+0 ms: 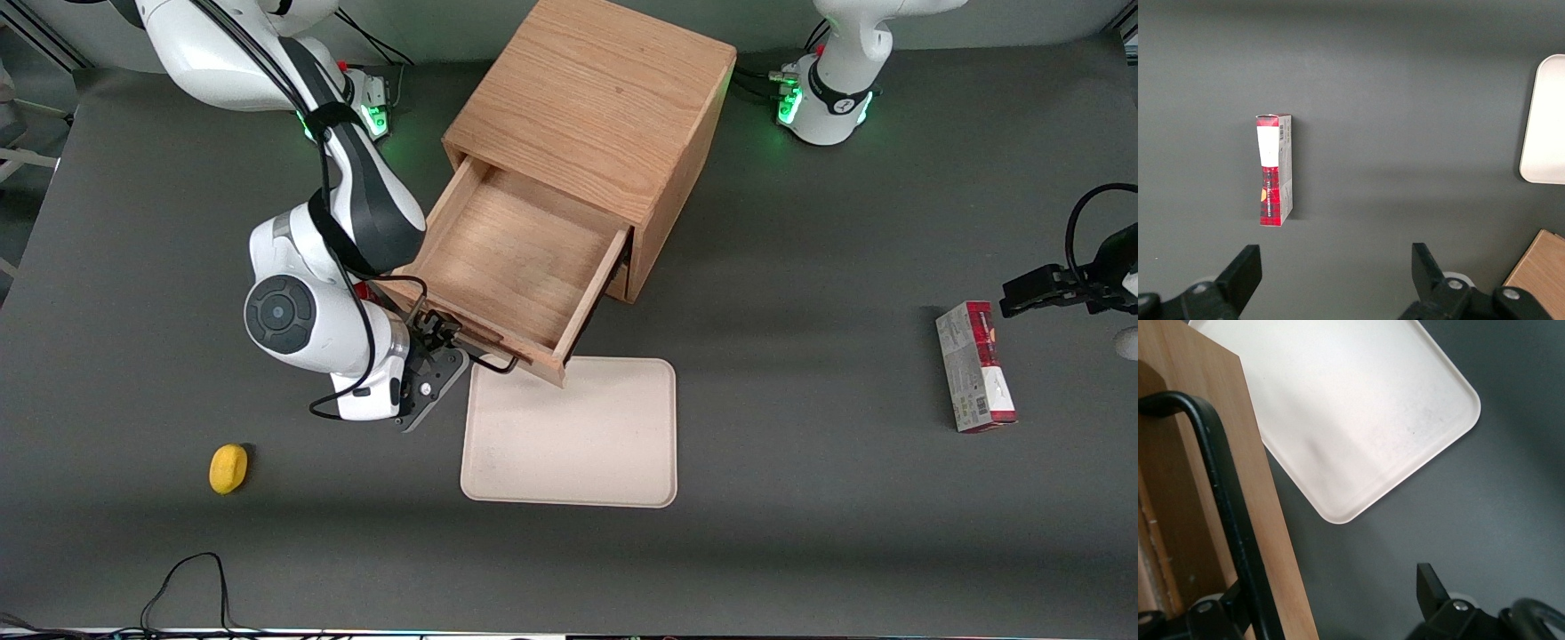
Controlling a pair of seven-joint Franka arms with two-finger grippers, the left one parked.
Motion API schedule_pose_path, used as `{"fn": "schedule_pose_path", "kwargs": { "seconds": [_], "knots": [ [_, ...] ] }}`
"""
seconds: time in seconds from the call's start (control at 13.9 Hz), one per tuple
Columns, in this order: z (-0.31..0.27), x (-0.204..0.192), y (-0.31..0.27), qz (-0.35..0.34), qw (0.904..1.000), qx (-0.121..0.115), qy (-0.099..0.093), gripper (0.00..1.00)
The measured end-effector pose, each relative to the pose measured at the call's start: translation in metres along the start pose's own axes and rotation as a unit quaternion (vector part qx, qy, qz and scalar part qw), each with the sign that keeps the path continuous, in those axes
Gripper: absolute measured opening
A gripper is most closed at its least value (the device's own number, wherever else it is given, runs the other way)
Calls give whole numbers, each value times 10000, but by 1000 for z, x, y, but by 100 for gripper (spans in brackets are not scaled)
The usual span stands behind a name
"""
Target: Open upper drawer
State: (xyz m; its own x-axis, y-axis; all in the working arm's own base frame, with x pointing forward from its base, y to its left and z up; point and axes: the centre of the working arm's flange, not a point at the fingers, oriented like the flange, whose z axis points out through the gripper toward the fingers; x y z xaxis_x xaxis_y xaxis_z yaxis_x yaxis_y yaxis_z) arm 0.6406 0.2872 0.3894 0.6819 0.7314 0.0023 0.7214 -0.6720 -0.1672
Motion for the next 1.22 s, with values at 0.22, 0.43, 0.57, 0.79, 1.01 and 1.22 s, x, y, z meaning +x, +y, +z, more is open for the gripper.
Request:
{"fn": "schedule_pose_path", "kwargs": {
  "seconds": [0.22, 0.43, 0.57, 0.79, 1.01, 1.22],
  "knots": [
    [-7, 2, -1, -18, 10000, -21, 52, 100],
    [-54, 6, -6, -90, 9999, -30, 93, 100],
    [-95, -1, -4, -78, 9999, -35, 103, 100],
    [-141, -23, 10, 60, 9999, -39, 157, 100],
    [-191, -48, 8, 300, 9989, -161, 336, 100],
    [-238, -85, 11, 837, 9951, -432, 310, 100]
  ]
}}
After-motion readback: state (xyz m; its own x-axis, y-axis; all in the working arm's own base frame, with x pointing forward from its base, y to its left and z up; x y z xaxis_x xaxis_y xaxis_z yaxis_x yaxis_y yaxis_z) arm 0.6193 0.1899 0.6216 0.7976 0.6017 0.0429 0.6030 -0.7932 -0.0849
